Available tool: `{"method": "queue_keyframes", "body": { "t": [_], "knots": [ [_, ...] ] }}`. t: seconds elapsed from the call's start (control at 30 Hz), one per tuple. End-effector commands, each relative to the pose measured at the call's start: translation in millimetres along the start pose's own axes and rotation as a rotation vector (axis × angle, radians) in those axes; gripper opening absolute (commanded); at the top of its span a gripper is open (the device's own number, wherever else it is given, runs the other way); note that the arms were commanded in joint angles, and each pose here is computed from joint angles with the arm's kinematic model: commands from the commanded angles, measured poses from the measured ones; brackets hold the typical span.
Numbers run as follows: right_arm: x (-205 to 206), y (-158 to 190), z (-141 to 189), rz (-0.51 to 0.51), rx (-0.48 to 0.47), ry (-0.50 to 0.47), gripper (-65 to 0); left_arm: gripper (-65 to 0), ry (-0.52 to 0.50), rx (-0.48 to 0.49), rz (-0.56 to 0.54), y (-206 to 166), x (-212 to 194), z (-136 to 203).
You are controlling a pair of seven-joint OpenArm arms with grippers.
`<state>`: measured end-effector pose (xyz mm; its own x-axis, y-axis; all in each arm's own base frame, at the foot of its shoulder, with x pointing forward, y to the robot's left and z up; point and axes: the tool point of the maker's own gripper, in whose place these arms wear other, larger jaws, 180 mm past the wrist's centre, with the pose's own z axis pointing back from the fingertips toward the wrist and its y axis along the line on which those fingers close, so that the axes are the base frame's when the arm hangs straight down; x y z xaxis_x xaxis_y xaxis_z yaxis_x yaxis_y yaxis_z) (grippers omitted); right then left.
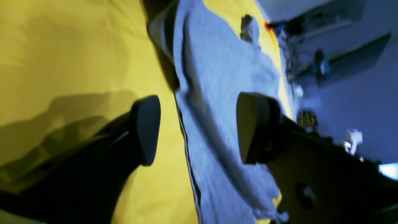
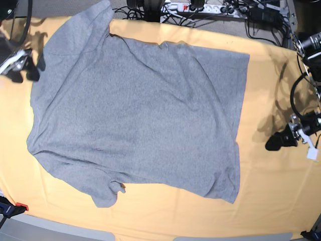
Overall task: Layout the t-shirt on the table in an organized manner, then fold the t-shirt properly
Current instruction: 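Drag both held edges to square the shirt, then release, then grasp the shirt's shoulder corners with both grippers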
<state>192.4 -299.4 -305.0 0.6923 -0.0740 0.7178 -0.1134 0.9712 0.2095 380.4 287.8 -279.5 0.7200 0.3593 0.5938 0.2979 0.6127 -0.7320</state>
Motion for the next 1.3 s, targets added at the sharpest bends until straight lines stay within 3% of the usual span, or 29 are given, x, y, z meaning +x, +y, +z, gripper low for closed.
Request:
{"method": "queue_keyframes", "body": {
  "t": [0.0,0.13,0.27,0.4,0.5,0.67,0.93,1.27],
  "knots": [
    [4,2,5,0.014,0.003,-0.025,-23.1,-26.3,-0.041,0.0,-0.058,-9,20,12],
    [-25,10,6,-0.051,0.014,0.021,-23.1,-26.0,0.01,0.017,-0.147,-19,8,16],
    [-39,11,9,-0.066,0.006,0.056,-23.1,-26.0,0.067,0.021,-0.313,-47,3,20],
    [-59,0,14,-0.088,-0.073,0.092,-23.1,-26.0,0.141,0.04,-0.454,-69,-10,29],
    [-67,-3,15,-0.119,-0.114,0.084,-23.1,-26.0,0.155,0.048,-0.5,-78,-19,36],
    [-76,-3,12,-0.153,-0.153,0.079,-23.0,-26.0,0.162,0.079,-0.468,-69,-35,50],
    [-85,4,0,-0.248,-0.125,0.015,-23.0,-26.0,0.177,0.133,-0.383,-50,-63,72],
    [-102,26,-24,-0.44,0.086,0.007,-23.0,-26.0,0.188,0.136,-0.371,-48,-69,73]
  ]
}}
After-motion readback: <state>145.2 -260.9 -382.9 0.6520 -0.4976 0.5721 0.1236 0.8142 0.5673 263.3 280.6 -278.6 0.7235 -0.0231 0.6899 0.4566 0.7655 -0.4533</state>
